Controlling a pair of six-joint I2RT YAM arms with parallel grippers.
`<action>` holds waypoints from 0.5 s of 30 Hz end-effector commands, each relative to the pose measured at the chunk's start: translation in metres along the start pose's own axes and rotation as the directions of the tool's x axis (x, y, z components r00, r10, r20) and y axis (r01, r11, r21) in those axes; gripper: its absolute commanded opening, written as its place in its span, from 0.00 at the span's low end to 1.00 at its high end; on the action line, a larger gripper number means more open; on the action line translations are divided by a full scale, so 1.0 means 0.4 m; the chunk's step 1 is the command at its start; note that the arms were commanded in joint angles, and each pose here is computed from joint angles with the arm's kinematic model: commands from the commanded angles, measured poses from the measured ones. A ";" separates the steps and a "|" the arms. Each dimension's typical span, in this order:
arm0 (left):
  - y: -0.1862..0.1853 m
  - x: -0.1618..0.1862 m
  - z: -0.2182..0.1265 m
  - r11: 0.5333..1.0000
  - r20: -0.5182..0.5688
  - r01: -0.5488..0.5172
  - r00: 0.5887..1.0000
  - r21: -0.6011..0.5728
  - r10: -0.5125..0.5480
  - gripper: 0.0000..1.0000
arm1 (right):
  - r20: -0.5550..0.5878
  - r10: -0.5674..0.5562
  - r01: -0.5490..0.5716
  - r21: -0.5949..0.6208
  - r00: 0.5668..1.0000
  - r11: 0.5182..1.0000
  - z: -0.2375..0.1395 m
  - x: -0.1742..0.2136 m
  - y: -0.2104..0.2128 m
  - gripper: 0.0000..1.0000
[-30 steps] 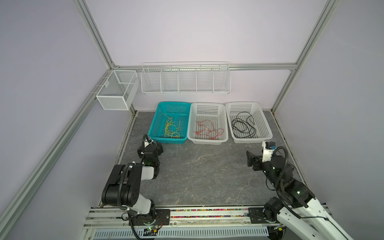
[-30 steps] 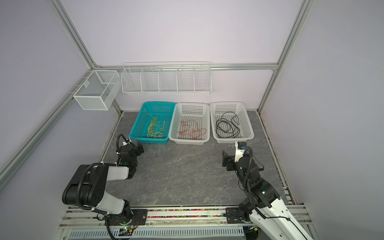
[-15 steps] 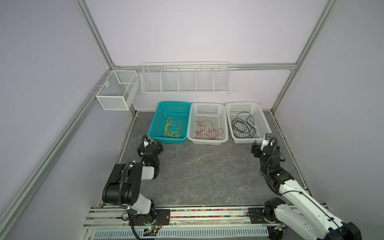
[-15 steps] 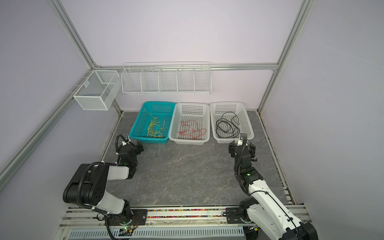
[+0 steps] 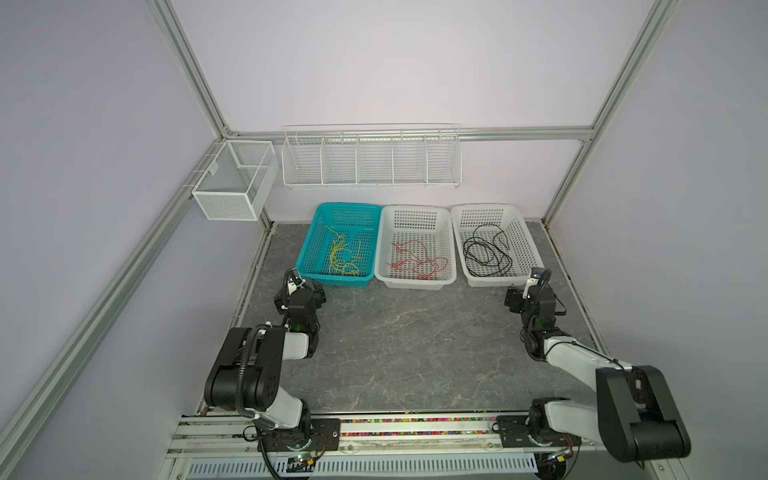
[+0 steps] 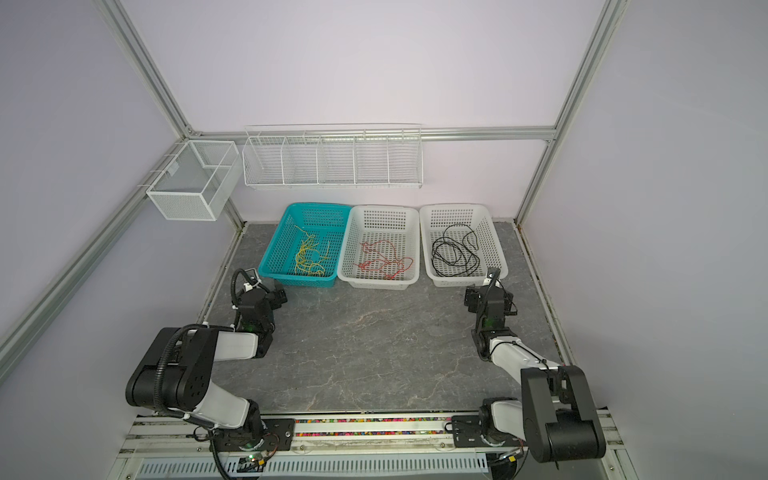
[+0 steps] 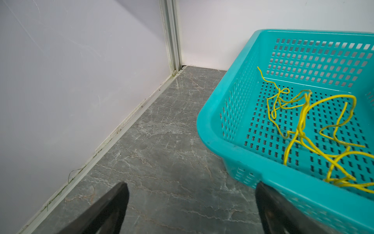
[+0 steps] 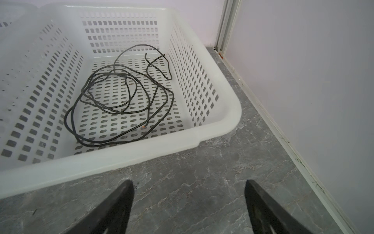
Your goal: Untangle the cables
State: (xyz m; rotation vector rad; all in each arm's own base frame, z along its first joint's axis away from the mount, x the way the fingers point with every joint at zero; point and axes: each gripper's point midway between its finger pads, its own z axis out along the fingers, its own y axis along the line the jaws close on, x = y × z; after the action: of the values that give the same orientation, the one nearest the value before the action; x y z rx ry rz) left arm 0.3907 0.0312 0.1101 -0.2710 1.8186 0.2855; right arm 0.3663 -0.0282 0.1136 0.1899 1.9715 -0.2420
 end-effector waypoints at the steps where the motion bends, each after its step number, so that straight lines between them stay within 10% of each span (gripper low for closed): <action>1: -0.002 -0.027 0.004 1.000 0.040 0.026 0.999 0.003 -0.026 0.98 | 0.090 -0.044 0.049 -0.061 0.995 0.997 0.012 -0.032 0.031 0.88; 15: -0.001 -0.027 0.004 1.000 0.040 0.025 0.999 0.002 -0.026 0.98 | 0.063 -0.019 0.028 -0.143 0.998 0.989 0.071 0.022 0.046 0.88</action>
State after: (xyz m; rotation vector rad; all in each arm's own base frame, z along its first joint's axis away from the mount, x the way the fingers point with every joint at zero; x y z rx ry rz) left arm 0.3907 0.0312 0.1102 -0.2714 1.8182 0.2851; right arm 0.3844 -0.0242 0.0769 0.0930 1.9774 -0.1645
